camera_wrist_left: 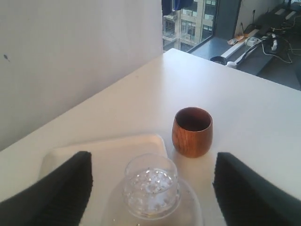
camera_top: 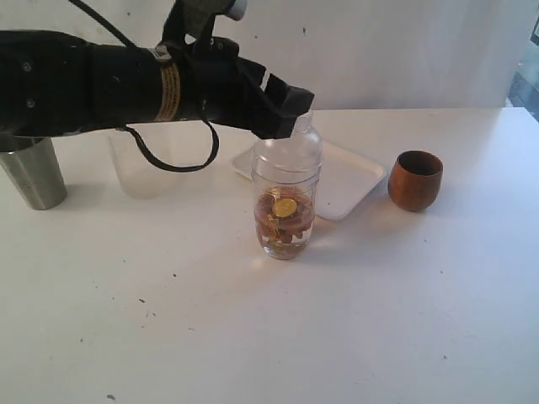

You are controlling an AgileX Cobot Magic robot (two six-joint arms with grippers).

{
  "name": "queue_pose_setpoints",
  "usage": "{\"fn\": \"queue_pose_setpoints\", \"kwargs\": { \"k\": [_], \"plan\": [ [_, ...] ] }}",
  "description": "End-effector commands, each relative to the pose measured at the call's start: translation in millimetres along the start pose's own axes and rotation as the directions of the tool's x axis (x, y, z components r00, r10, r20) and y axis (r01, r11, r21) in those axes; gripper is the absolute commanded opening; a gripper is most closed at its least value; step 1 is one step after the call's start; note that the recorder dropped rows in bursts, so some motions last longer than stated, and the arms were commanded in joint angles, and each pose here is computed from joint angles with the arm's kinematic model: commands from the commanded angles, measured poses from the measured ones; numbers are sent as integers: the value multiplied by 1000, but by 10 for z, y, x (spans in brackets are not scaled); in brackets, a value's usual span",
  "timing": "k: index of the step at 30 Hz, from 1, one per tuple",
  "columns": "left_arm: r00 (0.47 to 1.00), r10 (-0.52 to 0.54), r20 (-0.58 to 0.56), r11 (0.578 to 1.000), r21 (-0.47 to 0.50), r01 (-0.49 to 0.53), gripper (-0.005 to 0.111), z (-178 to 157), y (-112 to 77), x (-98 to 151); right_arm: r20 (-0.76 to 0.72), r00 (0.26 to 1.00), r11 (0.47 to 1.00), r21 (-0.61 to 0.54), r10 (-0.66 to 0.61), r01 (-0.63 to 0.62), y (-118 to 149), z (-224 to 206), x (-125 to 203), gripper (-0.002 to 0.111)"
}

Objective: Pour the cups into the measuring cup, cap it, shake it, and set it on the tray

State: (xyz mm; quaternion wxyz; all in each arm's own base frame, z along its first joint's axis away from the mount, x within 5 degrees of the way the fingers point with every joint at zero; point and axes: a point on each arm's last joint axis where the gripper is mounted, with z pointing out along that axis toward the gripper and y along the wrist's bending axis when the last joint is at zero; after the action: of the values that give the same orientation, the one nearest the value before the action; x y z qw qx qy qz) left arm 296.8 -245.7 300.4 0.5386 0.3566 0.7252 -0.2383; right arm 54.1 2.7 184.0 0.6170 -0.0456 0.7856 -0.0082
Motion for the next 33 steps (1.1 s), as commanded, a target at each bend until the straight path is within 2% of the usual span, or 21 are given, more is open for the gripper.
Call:
{"fn": "queue_pose_setpoints", "kwargs": {
  "k": [1,2,4,5,9,11,16,21,29,33],
  "plan": [
    [999,46,29,999,-4,-46,47,-85,-14,-97,14,1000,1000,-2,3,-3,2,-3,-7,1],
    [998,47,31,999,-4,-47,30,-80,-12,-108,14,1000,1000,-2,3,-3,2,-3,-7,1],
    [998,48,35,999,-11,-48,4,-51,4,-131,14,1000,1000,-2,3,-3,2,-3,-7,1],
    [997,57,44,998,-13,-56,1,-34,11,-164,14,1000,1000,-2,3,-3,2,-3,-7,1],
    [994,63,92,998,24,-66,0,58,5,-290,14,1000,1000,-2,3,-3,2,-3,-7,1],
    [994,77,74,995,50,-81,0,143,-5,-215,14,1000,1000,-2,3,-3,2,-3,-7,1],
    [993,117,2,992,38,-117,0,281,28,-35,14,1000,1000,-2,3,-3,2,-3,-7,1],
    [993,118,-11,992,43,-117,0,296,24,12,14,1000,1000,-2,3,-3,2,-3,-7,1],
    [984,155,-86,987,63,-150,0,289,-2,255,14,1000,1000,-2,3,-3,2,-3,-7,1],
    [985,151,-86,987,68,-145,0,289,-8,260,14,1000,1000,-2,3,-3,2,-3,-7,1]
  ]
}}
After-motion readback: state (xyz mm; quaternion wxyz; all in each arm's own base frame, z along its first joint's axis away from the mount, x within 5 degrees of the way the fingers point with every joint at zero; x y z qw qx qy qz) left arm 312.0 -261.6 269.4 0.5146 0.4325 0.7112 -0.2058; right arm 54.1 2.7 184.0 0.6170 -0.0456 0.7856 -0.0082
